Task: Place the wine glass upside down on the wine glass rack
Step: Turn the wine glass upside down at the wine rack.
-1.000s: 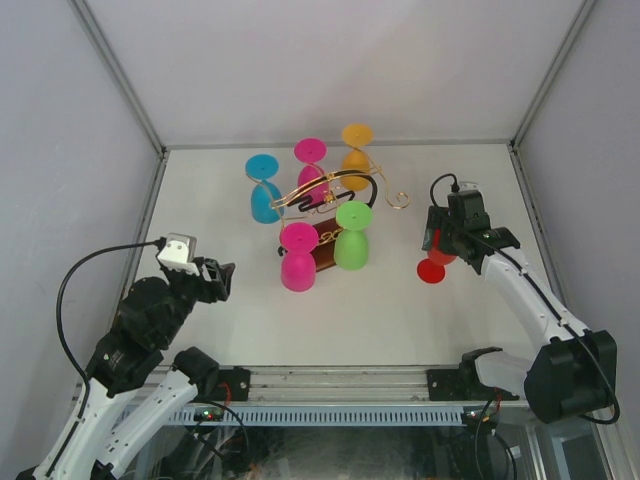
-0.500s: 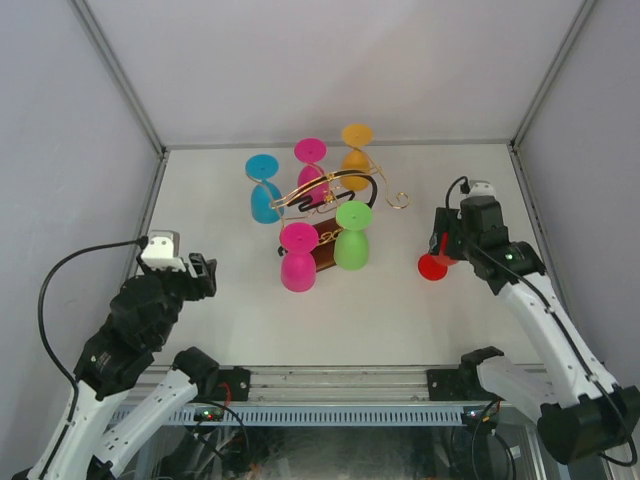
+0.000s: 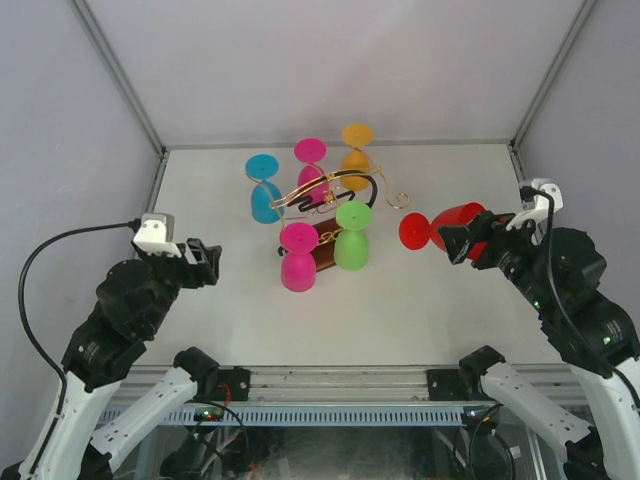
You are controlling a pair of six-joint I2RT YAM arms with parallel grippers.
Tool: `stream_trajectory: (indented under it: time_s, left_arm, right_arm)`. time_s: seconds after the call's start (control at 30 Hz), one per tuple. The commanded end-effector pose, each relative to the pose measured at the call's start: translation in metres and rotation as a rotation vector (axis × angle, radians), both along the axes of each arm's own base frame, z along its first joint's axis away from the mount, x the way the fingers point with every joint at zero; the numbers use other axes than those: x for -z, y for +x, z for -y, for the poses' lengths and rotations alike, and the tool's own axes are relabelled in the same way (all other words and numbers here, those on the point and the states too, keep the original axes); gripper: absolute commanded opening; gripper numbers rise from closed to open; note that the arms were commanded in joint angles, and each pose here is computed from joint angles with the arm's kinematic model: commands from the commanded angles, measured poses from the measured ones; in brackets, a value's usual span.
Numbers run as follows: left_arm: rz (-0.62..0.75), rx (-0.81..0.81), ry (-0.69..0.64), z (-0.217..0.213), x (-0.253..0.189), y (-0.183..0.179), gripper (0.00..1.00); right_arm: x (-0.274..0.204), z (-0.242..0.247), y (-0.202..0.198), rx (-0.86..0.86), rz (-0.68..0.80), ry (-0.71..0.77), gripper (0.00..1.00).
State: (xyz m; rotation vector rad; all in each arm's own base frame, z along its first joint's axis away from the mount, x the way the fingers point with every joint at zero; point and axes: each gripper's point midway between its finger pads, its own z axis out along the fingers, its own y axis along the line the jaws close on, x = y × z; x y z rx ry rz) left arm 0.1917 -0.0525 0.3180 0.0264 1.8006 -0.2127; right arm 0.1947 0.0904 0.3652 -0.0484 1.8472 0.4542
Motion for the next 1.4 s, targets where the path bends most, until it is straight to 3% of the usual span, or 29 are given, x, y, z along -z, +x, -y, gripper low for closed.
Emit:
stream_trajectory:
  time_s: [0.0, 0.27, 0.63, 1.1, 1.37]
  left_arm:
    - [0.074, 0.125, -0.1, 0.029, -0.04, 0.001, 0.79]
    - [0.089, 0.297, -0.045, 0.106, -0.066, 0.01, 0.84]
    - [0.125, 0.55, -0.134, 0.203, -0.095, 0.005, 0.84]
    - [0.057, 0.666, -0.202, 0.252, -0.078, -0.001, 0.84]
    - [0.042, 0.653, -0.204, 0.257, -0.069, 0.002, 0.75]
  right_arm:
    - [-0.021, -0.023, -0.012, -0.113, 0.03, 0.109, 0.53]
    - [-0.043, -0.044, -0.019, -0.213, 0.086, 0.233, 0.52]
    - [-0.053, -0.067, -0.015, -0.281, 0.096, 0.381, 0.49]
    - [-0.063, -0.094, -0.02, -0.355, 0.117, 0.452, 0.47]
    - [-0.072, -0.105, -0.03, -0.413, 0.127, 0.489, 0.46]
